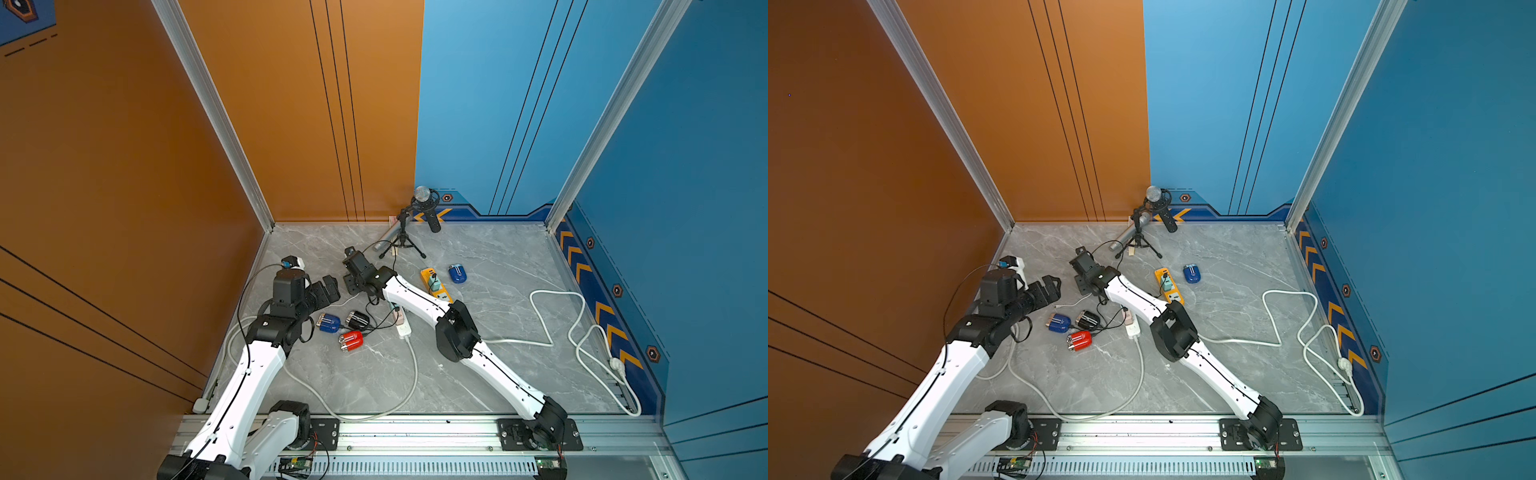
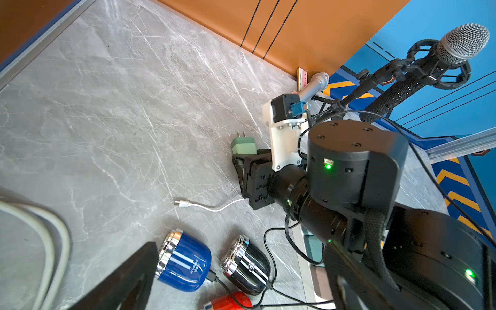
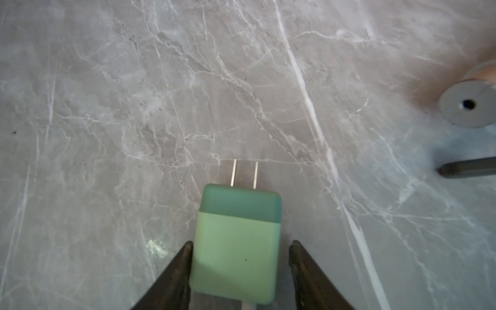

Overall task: Unplug the electric shaver
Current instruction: Place the plug at the center of the board.

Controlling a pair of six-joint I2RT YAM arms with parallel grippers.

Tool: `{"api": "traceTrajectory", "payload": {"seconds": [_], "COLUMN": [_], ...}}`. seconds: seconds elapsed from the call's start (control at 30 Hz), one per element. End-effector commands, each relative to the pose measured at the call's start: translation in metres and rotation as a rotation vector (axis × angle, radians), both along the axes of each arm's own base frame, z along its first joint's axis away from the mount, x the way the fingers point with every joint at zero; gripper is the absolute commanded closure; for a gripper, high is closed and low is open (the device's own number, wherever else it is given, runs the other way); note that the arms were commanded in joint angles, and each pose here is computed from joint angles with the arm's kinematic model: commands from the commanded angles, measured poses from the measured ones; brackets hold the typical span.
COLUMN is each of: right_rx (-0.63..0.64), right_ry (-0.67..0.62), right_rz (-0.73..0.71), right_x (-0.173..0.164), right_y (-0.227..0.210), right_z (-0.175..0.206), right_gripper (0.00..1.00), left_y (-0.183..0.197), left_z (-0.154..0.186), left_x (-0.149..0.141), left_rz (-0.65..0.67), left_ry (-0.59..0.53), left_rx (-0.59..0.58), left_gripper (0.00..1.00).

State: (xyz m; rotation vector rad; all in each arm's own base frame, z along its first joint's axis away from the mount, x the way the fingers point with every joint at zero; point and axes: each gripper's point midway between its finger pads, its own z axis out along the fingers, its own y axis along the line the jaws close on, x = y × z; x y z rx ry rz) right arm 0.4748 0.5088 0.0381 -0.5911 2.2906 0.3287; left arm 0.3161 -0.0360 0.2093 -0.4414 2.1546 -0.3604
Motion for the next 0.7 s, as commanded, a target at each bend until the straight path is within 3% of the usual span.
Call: {"api": "traceTrajectory", "payload": {"seconds": [0.0, 0.1, 0.27, 0.43, 0.67], "right_rx": [0.048, 0.089, 0.146, 0.138, 0.069], "right_ry": [-0.045, -0.126, -0.174, -0.209, -0.198], "right_rz": [0.009, 0.045, -0.017, -0.041, -0.104], "right_x": [0.007, 0.011, 0.028, 0.029, 0.011], "right_y": [0.009, 0.02, -0.007, -0.046, -0.126], "right_z": [0.014, 0.049, 0.117, 0.174, 0.212], "right_gripper": [0.35, 0.31, 0.3, 0.28, 0.26], "left_y": [0.002, 0.0, -0.002, -0.01, -0.048], "left_z": [-0.004, -0.001, 0.014, 0.038, 0.061], "left_x": [-0.007, -0.007, -0.003, 0.003, 0.025], "left_rz": [0.009, 0.0, -0.009, -0.032, -0.144], "left_ry": [0.014, 0.01, -0.023, -0.069, -0.079], "left_rx": [-0.016, -0.023, -0.027, -0.035, -0.028], "left_gripper": [0.01, 0.01, 0.01, 0.01, 0.0]}}
